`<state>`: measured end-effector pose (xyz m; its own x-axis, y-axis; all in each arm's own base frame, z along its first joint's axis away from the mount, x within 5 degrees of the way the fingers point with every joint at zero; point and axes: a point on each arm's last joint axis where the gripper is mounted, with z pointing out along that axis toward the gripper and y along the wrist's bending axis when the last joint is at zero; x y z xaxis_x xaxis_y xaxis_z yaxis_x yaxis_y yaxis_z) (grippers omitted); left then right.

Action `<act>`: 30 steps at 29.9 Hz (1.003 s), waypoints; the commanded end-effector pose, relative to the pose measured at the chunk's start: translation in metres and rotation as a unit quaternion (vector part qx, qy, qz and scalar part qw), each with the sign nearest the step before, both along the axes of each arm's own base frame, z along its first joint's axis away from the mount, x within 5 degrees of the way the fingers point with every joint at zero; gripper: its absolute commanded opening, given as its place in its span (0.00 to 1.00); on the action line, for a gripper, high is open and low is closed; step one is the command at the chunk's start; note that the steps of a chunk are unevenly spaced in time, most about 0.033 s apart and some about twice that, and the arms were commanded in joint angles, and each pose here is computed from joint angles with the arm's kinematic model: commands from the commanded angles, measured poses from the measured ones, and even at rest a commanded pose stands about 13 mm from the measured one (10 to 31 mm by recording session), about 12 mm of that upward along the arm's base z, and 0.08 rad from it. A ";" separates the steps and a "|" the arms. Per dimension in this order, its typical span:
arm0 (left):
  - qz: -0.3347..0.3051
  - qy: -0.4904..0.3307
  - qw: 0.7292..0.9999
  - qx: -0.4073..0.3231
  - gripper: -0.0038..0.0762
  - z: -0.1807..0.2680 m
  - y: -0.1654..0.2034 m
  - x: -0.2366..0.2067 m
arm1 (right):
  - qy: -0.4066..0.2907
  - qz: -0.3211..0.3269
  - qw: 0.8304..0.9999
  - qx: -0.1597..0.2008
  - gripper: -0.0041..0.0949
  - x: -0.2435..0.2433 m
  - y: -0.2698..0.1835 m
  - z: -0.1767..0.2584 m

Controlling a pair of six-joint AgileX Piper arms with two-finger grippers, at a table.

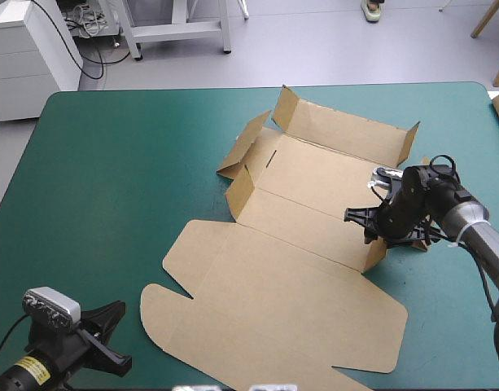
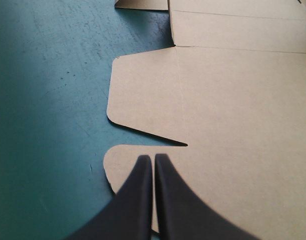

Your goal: Fold the box

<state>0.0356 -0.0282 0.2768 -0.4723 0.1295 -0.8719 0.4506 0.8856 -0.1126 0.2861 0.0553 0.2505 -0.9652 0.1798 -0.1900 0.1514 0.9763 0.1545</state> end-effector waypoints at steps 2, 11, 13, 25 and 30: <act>-0.005 -0.040 0.999 -0.014 0.04 0.015 -0.001 0.002 | -0.028 0.001 1.000 0.000 0.34 0.000 -0.003 0.014; -0.006 -0.041 0.999 -0.013 0.04 0.015 -0.001 0.002 | 0.026 0.039 0.999 -0.016 0.02 0.001 -0.003 -0.002; -0.006 -0.041 0.999 -0.013 0.04 0.015 -0.001 0.002 | 0.023 0.049 0.998 -0.019 0.02 0.002 -0.003 -0.002; -0.006 -0.040 0.999 -0.013 0.04 0.015 -0.001 0.002 | -0.025 0.119 0.986 -0.118 0.02 0.027 -0.031 0.035; -0.006 -0.040 0.999 -0.013 0.04 0.015 -0.001 0.002 | -0.016 0.149 0.979 -0.137 0.02 0.049 -0.049 0.043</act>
